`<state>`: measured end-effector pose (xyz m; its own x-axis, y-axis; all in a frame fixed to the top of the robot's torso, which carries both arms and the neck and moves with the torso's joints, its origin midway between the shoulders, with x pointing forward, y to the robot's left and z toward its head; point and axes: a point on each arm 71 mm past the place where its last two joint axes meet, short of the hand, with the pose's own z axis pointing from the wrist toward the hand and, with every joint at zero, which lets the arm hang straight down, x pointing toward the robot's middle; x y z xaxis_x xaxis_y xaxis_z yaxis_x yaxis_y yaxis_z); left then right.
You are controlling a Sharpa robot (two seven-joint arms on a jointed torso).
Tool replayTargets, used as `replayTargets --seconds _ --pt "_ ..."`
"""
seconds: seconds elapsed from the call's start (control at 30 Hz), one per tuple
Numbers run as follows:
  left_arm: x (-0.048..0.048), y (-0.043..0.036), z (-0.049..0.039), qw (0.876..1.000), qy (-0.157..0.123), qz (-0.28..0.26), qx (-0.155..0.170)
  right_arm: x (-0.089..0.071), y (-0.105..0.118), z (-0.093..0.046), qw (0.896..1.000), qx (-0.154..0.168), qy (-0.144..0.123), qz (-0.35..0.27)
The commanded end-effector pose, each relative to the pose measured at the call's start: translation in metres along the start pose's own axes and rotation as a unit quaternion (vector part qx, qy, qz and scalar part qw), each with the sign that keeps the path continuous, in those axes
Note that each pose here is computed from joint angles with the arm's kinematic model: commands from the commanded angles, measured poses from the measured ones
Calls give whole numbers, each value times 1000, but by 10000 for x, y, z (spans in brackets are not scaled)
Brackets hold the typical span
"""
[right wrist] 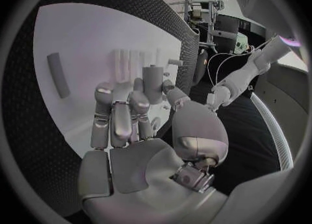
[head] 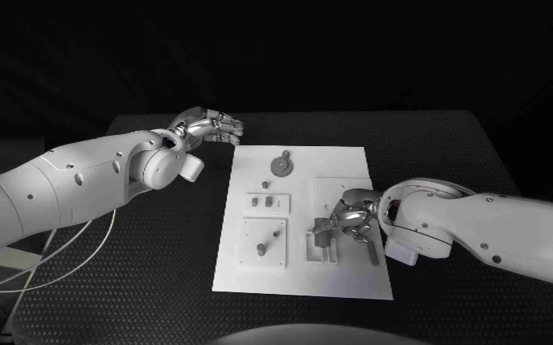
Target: Assemble the parts on the task board
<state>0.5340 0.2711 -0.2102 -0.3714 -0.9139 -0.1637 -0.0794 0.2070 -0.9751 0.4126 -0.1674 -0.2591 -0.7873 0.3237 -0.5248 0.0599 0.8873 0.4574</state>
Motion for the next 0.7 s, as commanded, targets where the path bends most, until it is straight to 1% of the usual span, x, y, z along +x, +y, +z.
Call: replayTargets --seconds 0.03,0.23,0.37,0.7 --pt "19 -12 3 1000 7 -4 4 37 13 6 1000 0 12 -14" --pt "17 -11 3 1000 7 -4 3 59 11 23 1000 1 16 -18" --pt "20 -11 4 1000 8 -4 3 85 6 34 999 3 26 -22" --pt "23 -10 6 1000 9 -5 3 156 11 81 999 4 37 -22"
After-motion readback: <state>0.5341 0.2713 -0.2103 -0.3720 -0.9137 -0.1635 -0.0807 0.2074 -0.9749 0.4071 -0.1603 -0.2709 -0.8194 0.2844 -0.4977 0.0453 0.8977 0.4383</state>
